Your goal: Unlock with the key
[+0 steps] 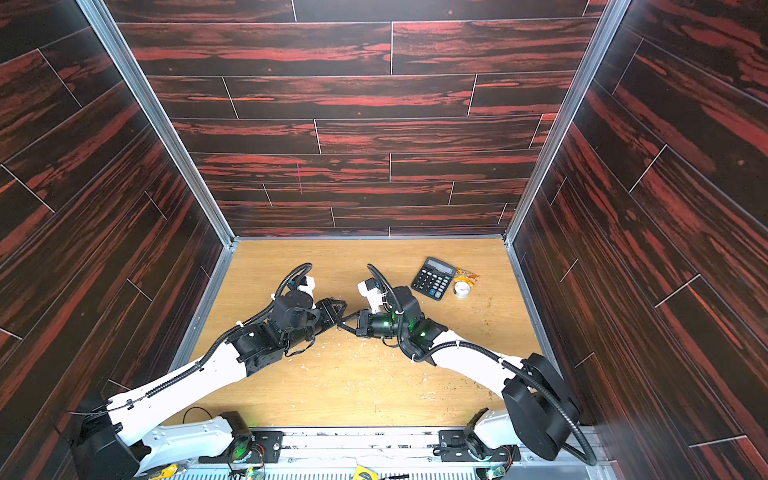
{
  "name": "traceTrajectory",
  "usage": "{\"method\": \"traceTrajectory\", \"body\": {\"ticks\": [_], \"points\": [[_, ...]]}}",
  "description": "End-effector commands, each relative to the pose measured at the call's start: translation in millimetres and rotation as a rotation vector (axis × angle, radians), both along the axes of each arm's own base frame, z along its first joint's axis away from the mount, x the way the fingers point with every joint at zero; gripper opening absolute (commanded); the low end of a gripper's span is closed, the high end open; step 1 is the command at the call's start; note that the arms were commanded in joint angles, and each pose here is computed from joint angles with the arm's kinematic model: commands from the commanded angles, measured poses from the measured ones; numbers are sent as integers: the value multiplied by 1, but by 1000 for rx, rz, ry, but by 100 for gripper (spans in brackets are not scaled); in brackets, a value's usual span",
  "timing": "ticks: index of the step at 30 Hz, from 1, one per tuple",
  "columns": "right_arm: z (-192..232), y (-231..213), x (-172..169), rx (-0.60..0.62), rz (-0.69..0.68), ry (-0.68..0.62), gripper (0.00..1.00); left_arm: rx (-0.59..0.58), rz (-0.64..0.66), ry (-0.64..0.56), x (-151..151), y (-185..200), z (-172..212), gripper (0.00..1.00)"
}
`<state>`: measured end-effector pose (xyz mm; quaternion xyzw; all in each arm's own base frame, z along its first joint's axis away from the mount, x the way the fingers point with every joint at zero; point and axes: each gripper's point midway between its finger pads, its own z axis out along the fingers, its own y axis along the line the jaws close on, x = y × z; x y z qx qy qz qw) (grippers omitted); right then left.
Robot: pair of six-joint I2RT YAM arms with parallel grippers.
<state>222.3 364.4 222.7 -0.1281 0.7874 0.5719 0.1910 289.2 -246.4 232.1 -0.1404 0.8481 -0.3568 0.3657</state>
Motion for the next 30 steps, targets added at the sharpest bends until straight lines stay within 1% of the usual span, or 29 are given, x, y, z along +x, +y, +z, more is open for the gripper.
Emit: {"method": "traceTrajectory", "body": {"ticks": [1, 2, 5, 8, 11, 14, 17, 20, 23, 25, 28, 30], "points": [[11, -14, 3, -77, -48, -117, 25, 137, 35, -143, 6, 27, 27, 0], [5, -21, 7, -121, -86, -126, 32, 171, 26, -183, 6, 31, 31, 0], [0, -37, 10, -207, -137, -160, 36, 286, 11, -281, 6, 44, 38, 0], [3, -55, 13, -292, -191, -204, 45, 347, -20, -389, 3, 48, 42, 0], [16, -57, 14, -344, -162, -244, 49, 369, -123, -554, -5, 37, 48, 0], [34, -50, 11, -335, -119, -280, 55, 390, -212, -660, -12, 26, 49, 0], [42, -45, 13, -353, -108, -308, 59, 429, -290, -706, -15, 15, 44, 0], [41, -34, 17, -418, -85, -321, 61, 450, -394, -744, -20, 0, 39, 0], [37, -28, 22, -463, -89, -314, 62, 436, -407, -766, -20, -4, 39, 0], [39, -24, 24, -456, -83, -311, 63, 411, -432, -800, -25, -9, 41, 0], [48, -16, 24, -429, -70, -315, 65, 407, -447, -828, -27, -12, 40, 0], [47, -18, 30, -454, -94, -314, 65, 407, -465, -834, -30, -13, 40, 0]]}}
